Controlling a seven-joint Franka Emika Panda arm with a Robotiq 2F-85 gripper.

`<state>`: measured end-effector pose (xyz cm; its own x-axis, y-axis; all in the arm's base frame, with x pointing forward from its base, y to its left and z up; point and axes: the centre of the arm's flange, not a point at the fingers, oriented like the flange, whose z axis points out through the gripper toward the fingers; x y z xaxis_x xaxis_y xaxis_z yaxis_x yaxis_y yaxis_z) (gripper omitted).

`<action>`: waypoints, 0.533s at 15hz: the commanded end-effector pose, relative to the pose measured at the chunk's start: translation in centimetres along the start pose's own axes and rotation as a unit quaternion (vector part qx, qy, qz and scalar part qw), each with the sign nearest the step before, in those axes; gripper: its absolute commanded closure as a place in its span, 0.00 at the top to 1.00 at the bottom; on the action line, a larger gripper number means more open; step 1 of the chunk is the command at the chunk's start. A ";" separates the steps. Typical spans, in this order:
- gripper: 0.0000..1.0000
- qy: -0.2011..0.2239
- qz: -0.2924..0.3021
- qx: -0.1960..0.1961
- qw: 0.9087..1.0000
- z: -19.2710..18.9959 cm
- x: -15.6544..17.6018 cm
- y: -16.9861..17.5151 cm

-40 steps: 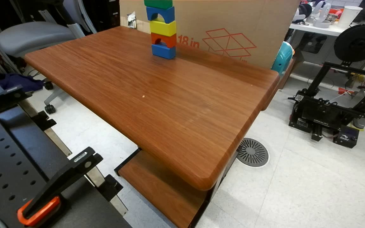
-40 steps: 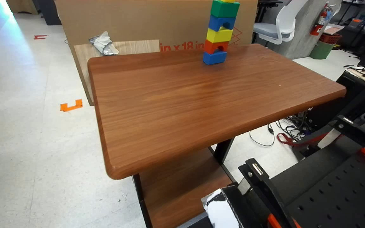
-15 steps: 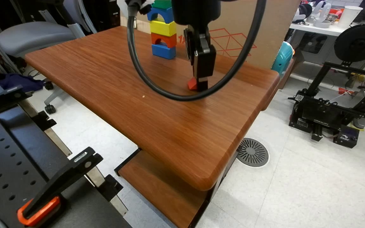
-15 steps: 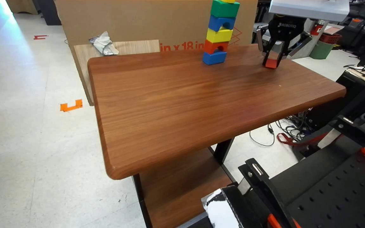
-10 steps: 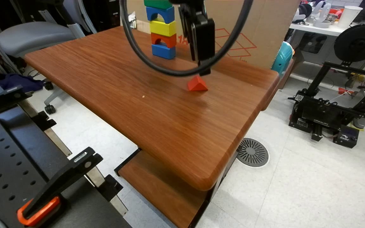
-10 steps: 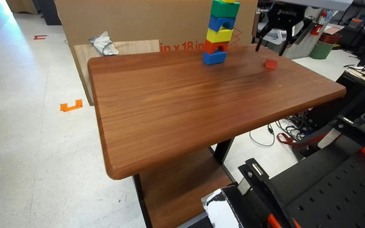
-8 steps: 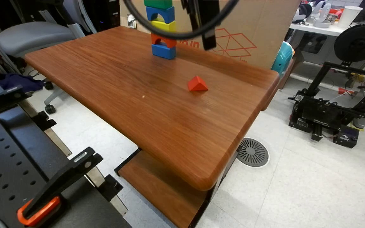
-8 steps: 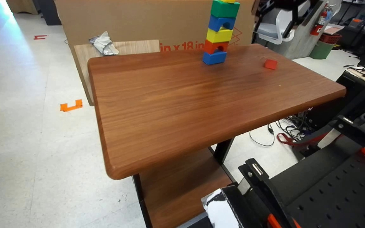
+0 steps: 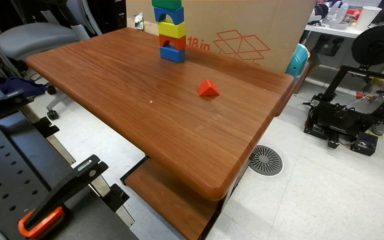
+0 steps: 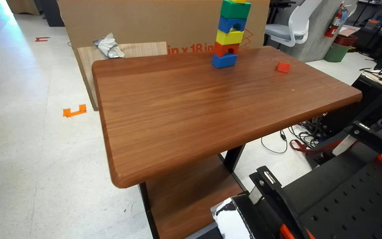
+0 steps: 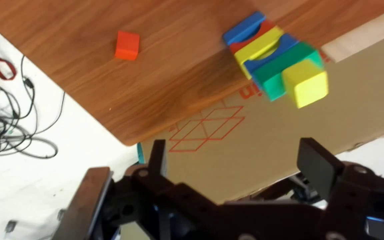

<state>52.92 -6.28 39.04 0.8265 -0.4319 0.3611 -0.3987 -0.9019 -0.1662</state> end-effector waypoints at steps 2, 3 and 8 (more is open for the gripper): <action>1.00 -0.103 -0.027 0.013 0.994 -4.8 -3.0 0.6; 1.00 -0.109 -0.025 0.007 0.994 -4.9 -3.3 0.8; 1.00 -0.101 -0.014 0.002 0.995 -4.0 -3.0 1.0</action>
<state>48.39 -5.88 41.48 0.9003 -0.3987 0.1747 -0.3729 -0.9134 -0.1631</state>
